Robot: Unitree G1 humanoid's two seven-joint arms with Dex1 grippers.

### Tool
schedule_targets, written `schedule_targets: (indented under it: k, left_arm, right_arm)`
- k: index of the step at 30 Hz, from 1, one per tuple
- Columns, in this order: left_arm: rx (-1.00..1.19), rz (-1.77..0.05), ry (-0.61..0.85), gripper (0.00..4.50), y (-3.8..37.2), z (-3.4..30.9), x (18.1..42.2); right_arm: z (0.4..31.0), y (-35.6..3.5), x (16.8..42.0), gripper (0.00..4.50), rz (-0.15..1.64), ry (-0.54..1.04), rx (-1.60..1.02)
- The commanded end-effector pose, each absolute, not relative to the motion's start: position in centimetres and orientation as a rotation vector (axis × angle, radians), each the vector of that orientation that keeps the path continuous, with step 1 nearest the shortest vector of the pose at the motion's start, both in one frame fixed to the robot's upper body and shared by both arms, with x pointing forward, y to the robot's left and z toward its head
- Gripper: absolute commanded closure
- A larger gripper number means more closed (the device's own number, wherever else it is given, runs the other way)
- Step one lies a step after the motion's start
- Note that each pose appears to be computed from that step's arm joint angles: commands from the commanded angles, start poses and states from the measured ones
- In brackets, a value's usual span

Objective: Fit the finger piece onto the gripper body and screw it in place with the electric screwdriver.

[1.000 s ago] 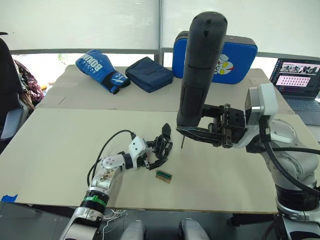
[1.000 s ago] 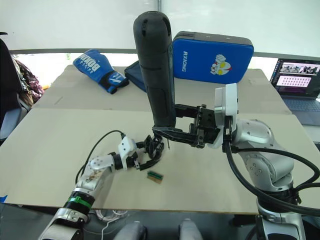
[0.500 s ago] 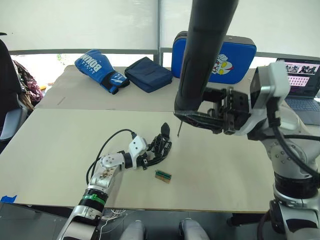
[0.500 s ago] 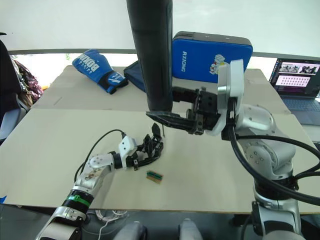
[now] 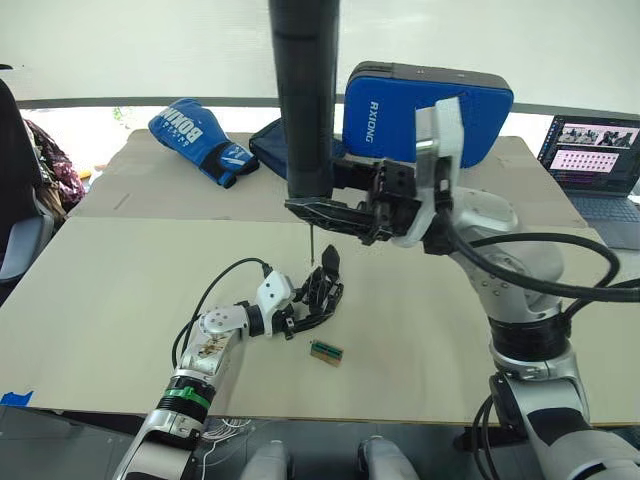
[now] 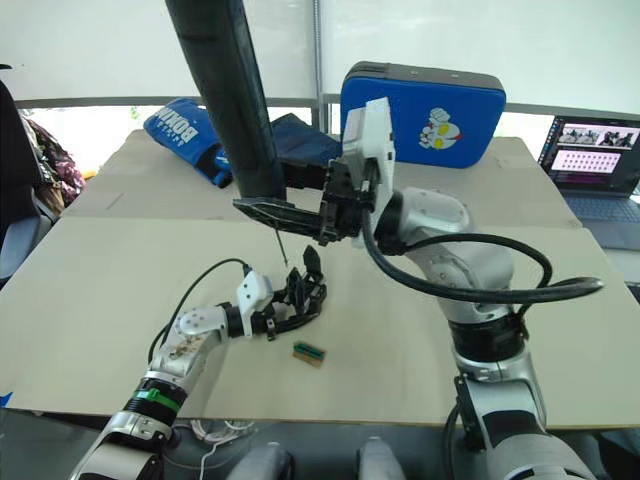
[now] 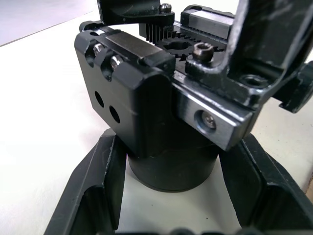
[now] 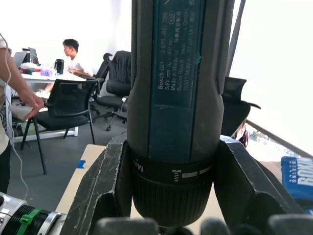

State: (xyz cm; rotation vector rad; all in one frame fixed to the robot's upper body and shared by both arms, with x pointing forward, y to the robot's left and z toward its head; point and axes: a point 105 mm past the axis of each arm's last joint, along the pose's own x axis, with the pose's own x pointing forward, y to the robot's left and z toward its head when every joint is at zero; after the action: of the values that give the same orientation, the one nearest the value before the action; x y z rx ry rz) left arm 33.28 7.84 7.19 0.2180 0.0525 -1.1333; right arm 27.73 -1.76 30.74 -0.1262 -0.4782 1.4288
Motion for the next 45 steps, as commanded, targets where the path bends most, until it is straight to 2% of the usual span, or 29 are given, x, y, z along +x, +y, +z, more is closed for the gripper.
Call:
schedule_targets:
  k: [1,12,45]
  left_arm:
    - [0.202,-1.188,0.148,2.23,7.4,5.0,31.9]
    - [0.212,-1.201,0.157,2.23,7.3,4.8,31.7]
    - [0.202,-1.207,0.180,2.23,7.4,4.5,31.5]
  right_arm:
    - [32.2,-1.5,26.9,2.57,1.439,-0.583,-0.146]
    - [29.8,-0.2,27.2,2.57,1.474,-0.547,-0.140]
    - [26.1,0.1,28.4,2.57,1.453,-0.460,-0.183]
